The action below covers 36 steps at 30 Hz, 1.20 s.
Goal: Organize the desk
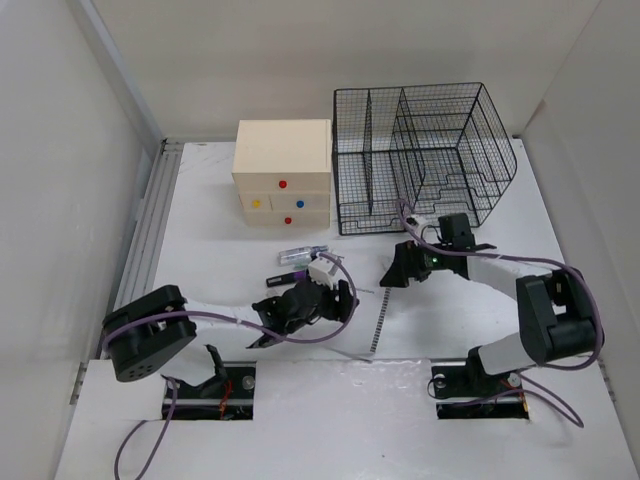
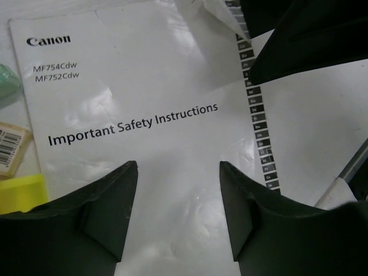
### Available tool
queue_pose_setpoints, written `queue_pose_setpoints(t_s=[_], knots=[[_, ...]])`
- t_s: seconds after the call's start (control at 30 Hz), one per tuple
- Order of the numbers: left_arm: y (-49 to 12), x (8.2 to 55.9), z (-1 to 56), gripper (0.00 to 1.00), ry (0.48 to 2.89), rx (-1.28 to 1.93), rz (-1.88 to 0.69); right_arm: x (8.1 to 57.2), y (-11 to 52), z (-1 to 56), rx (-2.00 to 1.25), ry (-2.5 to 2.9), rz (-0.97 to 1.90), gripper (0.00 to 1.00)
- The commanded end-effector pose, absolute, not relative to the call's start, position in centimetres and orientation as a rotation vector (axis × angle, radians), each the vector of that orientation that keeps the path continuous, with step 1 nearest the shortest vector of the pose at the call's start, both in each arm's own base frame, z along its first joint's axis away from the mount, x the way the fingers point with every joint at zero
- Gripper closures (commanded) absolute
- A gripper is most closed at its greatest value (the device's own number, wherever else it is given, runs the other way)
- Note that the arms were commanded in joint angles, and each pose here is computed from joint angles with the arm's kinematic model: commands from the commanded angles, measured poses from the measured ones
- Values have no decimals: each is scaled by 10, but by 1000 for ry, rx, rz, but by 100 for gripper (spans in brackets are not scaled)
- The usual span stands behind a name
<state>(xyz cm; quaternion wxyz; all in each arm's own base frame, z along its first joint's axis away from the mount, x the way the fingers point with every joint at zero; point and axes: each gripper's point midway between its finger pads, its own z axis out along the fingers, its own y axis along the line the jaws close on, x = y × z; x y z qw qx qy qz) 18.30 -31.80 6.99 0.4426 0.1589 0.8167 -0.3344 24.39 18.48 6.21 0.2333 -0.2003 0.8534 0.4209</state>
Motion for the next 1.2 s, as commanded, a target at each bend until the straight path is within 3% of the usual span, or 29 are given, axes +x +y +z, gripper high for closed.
queue_pose_setpoints(t_s=[0.0,0.07,0.27,0.43,0.53,0.63,0.67,0.8,0.83,0.87,0.97,1.0,1.17], knots=[[-321,187,68,45,2000,355,-838,252,191,57,-560,2307,1160,1],[-321,182,56,57,2031,345,-857,252,191,52,-556,2317,1163,1],[-322,171,25,74,2084,308,-925,246,201,47,-596,2334,1155,1],[-330,168,6,97,2135,322,-940,237,219,43,-676,2340,1187,5],[-334,167,-1,100,2152,308,-957,231,232,43,-735,2328,1216,10],[-335,163,-5,100,2157,308,-982,230,239,40,-763,2331,1238,36],[-335,163,-7,100,2158,309,-981,231,241,39,-766,2331,1254,57],[-337,162,-5,100,2152,313,-996,238,243,47,-800,2283,1229,100],[-339,163,1,98,2137,309,-1009,240,242,52,-802,2266,1213,100],[-337,162,4,79,2132,308,-1014,246,243,61,-817,2229,1188,100],[-344,167,37,50,2068,330,-1036,256,239,92,-853,2150,1093,100],[-346,168,50,31,2053,326,-1048,265,240,108,-887,2097,1049,100],[-342,163,165,18,1835,356,-1072,285,221,177,-924,1939,788,100]])
